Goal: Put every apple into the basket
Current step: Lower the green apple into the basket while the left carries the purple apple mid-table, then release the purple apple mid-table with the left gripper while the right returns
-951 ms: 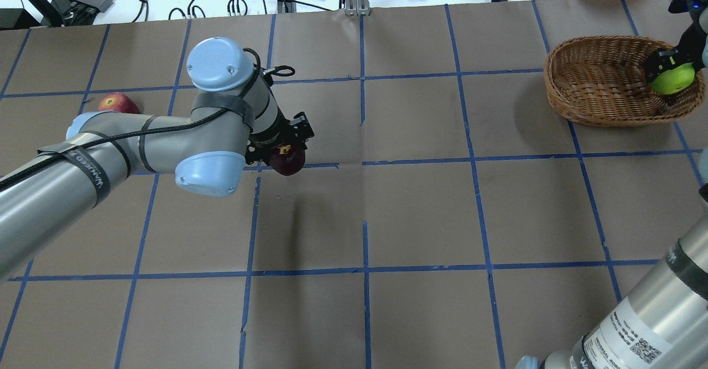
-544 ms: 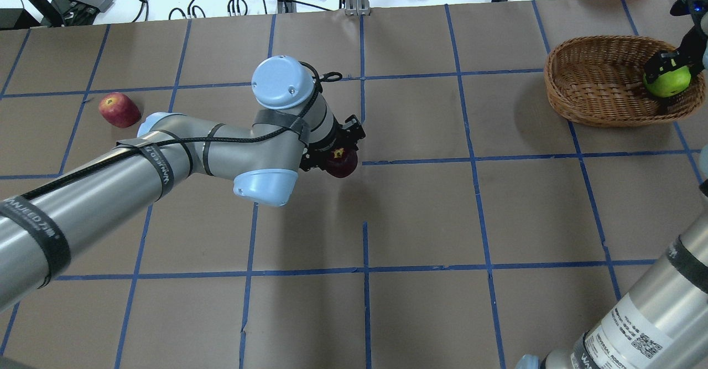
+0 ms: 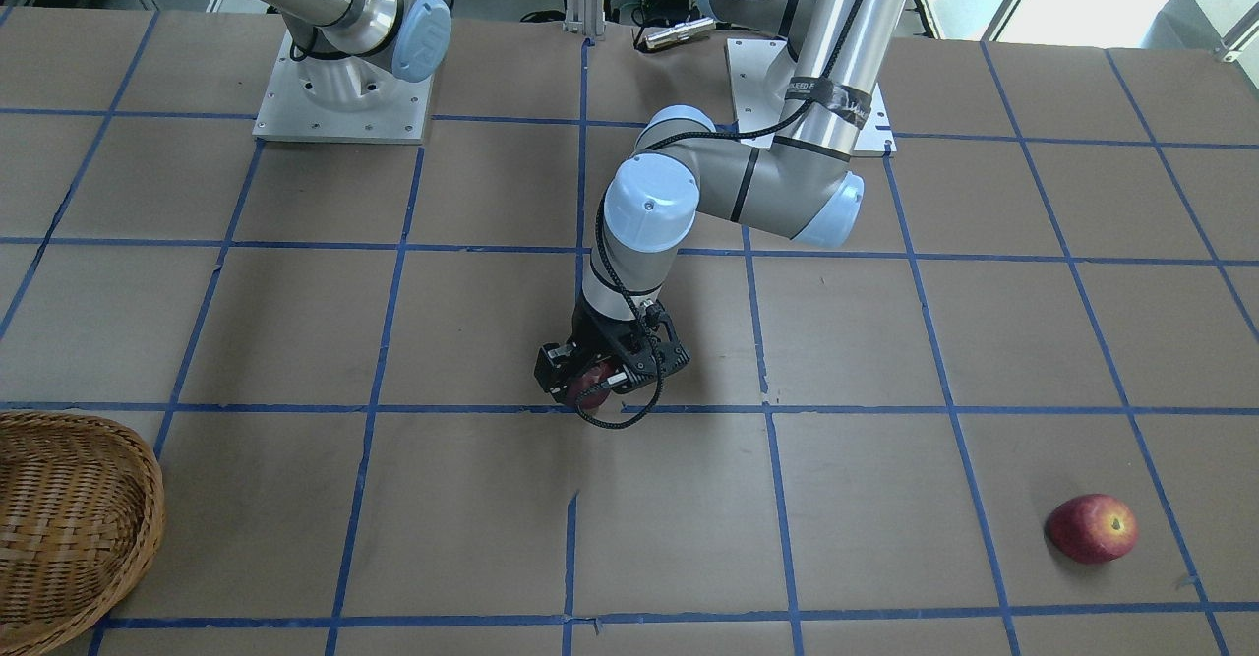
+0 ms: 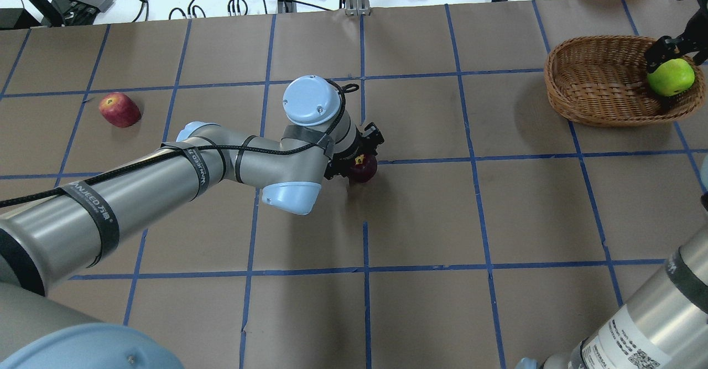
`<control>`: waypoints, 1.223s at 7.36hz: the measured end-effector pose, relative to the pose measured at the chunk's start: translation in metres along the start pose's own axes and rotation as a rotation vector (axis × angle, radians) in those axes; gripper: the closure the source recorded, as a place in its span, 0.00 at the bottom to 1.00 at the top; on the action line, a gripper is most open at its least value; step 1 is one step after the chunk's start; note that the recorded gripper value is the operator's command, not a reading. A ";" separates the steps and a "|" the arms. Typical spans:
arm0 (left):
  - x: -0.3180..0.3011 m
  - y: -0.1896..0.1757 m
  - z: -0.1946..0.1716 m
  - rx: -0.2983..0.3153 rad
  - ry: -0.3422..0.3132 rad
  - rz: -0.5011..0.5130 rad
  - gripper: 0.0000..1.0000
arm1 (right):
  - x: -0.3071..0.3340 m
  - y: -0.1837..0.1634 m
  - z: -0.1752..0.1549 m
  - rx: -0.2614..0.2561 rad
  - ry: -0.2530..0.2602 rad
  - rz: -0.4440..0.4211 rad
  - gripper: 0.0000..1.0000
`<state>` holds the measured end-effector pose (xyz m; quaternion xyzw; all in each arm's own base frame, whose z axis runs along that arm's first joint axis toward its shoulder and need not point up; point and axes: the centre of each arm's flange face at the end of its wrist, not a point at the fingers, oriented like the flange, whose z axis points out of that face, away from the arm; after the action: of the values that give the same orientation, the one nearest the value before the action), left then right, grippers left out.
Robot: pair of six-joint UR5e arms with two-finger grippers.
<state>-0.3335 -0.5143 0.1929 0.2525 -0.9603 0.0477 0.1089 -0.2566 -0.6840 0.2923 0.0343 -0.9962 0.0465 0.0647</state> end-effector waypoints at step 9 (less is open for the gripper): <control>-0.166 -0.208 -0.180 -0.081 -0.099 0.288 0.00 | -0.436 0.005 -0.142 -0.123 -0.220 0.080 0.00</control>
<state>-0.0565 -0.5900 0.3371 0.1097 -0.9919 0.0113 0.0635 0.1923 -0.6377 0.3748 -0.0048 -0.9988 -0.0163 -0.0449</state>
